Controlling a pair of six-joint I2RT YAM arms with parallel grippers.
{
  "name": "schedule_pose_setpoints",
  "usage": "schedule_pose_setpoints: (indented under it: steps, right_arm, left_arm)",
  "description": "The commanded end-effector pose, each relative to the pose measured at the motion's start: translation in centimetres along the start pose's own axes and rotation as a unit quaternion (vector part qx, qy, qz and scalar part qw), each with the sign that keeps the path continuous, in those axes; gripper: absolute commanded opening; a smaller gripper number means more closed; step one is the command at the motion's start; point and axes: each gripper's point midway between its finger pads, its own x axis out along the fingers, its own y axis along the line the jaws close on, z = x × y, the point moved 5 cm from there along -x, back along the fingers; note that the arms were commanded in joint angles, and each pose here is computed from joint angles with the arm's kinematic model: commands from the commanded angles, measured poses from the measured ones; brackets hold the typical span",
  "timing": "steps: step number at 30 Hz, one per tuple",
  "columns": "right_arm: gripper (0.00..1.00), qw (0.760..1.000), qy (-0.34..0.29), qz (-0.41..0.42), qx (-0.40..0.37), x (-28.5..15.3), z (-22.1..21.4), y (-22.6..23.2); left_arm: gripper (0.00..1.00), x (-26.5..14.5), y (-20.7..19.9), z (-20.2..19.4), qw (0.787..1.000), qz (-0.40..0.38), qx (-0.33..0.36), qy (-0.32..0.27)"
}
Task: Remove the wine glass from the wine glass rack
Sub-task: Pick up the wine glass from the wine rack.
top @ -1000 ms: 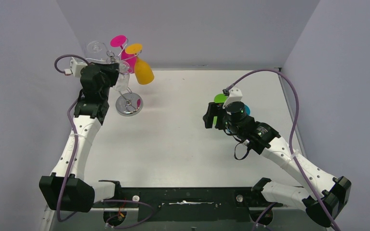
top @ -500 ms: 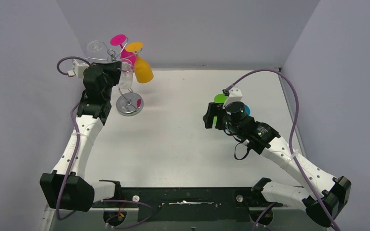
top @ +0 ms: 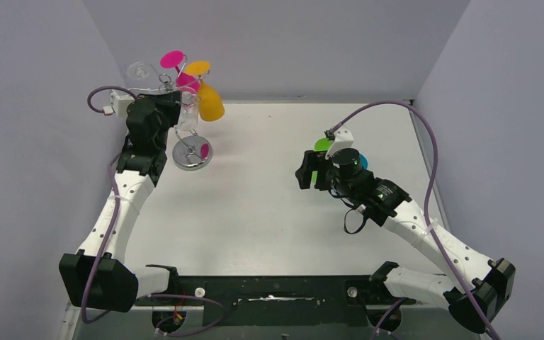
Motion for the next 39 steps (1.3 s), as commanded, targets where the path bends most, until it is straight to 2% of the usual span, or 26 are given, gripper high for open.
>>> schedule_pose_setpoints:
  steps: [1,6,12,20,23,28,32,36,39]
  right_arm:
    - [0.78,0.995,-0.068,0.078,0.004,0.2,4.5,3.2]
    - [0.75,0.985,-0.109,0.136,0.009,1.8,9.1,7.2]
    - [0.74,0.984,-0.094,0.149,-0.015,4.0,9.4,9.5]
    - [0.74,0.971,-0.118,0.201,-0.059,5.7,10.8,11.8]
    - [0.73,0.957,-0.139,0.231,-0.103,7.0,11.9,13.5]
    - [0.74,0.927,-0.186,0.234,-0.228,8.7,11.2,14.7]
    - [0.75,0.913,-0.205,0.226,-0.271,9.1,9.8,14.7]
    - [0.74,0.899,-0.198,0.226,-0.319,9.9,8.7,14.3]
    - [0.74,0.878,-0.205,0.228,-0.368,9.8,7.5,14.0]
  left_arm:
    - [0.00,-2.6,-5.9,3.4,0.991,-0.110,-0.038,-0.065]
    - [0.00,-3.0,-5.1,3.7,0.990,-0.103,-0.049,-0.083]
    - [0.00,-2.7,-6.2,4.6,0.987,-0.107,-0.054,-0.105]
    - [0.00,-2.2,-5.2,4.1,0.989,-0.094,-0.056,-0.103]
    - [0.00,-2.4,-5.0,4.3,0.989,-0.083,-0.056,-0.111]
    - [0.00,-1.5,-5.3,4.2,0.990,-0.064,-0.061,-0.113]
    - [0.00,-1.0,-5.3,4.2,0.986,-0.068,-0.089,-0.121]
    - [0.00,-0.5,-6.3,3.2,0.988,-0.090,-0.087,-0.094]
    - [0.00,-0.2,-7.0,2.5,0.987,-0.112,-0.087,-0.069]
